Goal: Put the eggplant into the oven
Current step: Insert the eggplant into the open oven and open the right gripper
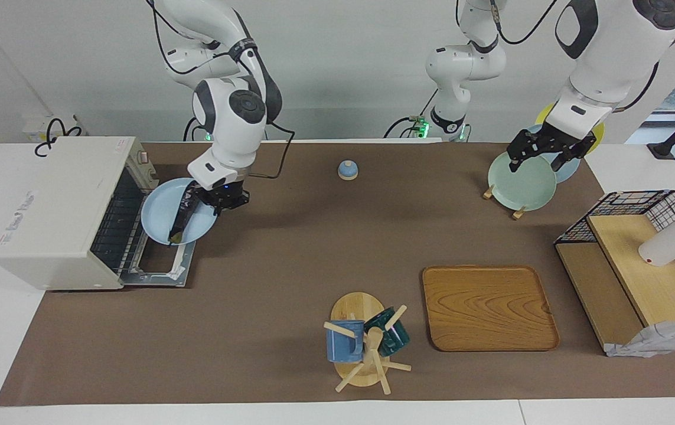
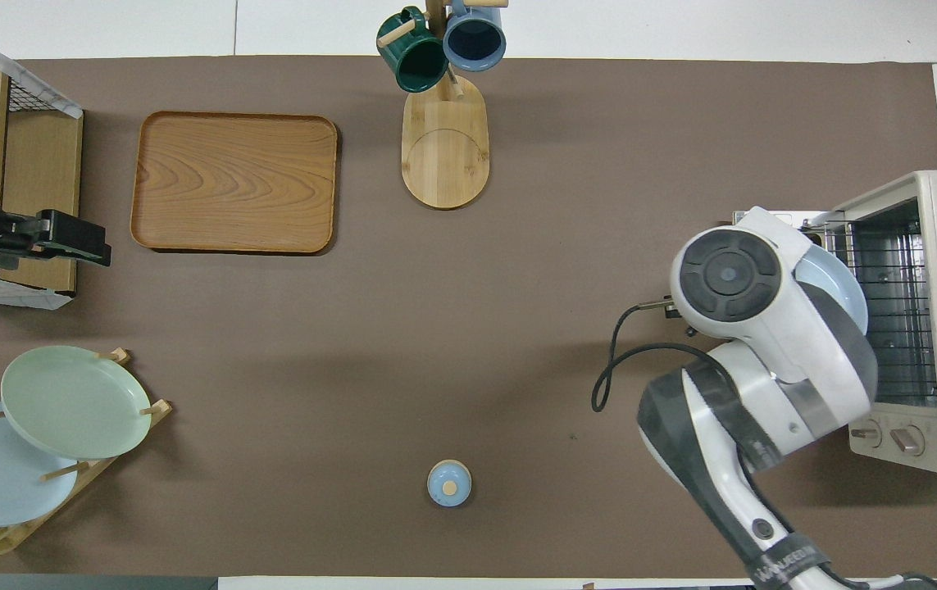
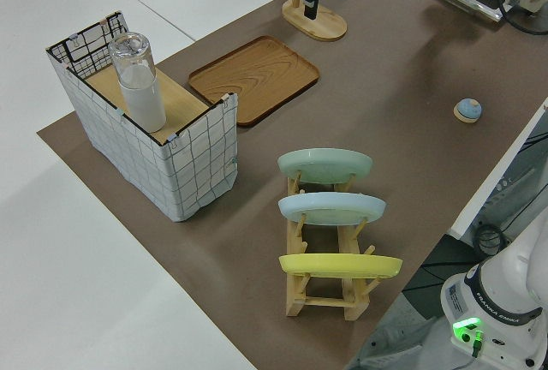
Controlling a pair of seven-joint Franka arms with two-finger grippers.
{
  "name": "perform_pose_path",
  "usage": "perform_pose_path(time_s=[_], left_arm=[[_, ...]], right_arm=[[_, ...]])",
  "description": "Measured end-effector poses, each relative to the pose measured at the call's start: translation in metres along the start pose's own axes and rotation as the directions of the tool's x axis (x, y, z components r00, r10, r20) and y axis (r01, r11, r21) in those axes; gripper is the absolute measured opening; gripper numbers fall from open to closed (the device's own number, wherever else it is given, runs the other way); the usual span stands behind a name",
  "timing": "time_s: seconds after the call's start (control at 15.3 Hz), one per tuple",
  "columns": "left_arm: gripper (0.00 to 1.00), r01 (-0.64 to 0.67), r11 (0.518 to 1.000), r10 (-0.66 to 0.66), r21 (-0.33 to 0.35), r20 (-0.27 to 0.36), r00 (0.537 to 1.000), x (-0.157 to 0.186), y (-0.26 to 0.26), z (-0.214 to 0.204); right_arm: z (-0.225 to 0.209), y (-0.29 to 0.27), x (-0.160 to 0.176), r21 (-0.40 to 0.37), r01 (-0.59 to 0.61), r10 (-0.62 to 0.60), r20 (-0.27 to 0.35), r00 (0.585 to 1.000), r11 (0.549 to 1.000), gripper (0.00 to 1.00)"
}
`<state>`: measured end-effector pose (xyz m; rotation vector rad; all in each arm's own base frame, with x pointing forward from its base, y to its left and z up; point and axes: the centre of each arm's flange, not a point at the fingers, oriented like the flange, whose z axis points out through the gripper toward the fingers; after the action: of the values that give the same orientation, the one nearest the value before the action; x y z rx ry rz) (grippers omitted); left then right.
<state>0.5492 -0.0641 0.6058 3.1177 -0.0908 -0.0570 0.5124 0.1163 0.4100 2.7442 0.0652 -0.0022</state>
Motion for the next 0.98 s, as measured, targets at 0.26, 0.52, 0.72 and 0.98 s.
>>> perform_pose_path(time_s=[0.26,0.52,0.72,0.98], left_arm=[[1.0,0.0,1.0,0.0,0.0,0.0,1.0,0.0,0.0,0.0],[1.0,0.0,1.0,0.0,0.0,0.0,1.0,0.0,0.0,0.0],[1.0,0.001,1.0,-0.001,0.0,0.0,1.0,0.0,0.0,0.0],[1.0,0.001,1.0,-0.001,0.0,0.0,1.0,0.0,-0.001,0.0]], right_arm=[[0.034,0.078,-0.012,0.025,0.027,-0.027,0.017,0.999,0.999,0.02],[0.085,0.103,-0.036,0.074,0.068,-0.065,-0.047,0.997,0.995,0.02],[0.098,0.139,-0.043,0.077,0.108,-0.102,-0.073,0.992,0.991,0.02],[0.101,0.146,-0.045,0.077,0.119,-0.114,-0.073,0.991,0.99,0.02]])
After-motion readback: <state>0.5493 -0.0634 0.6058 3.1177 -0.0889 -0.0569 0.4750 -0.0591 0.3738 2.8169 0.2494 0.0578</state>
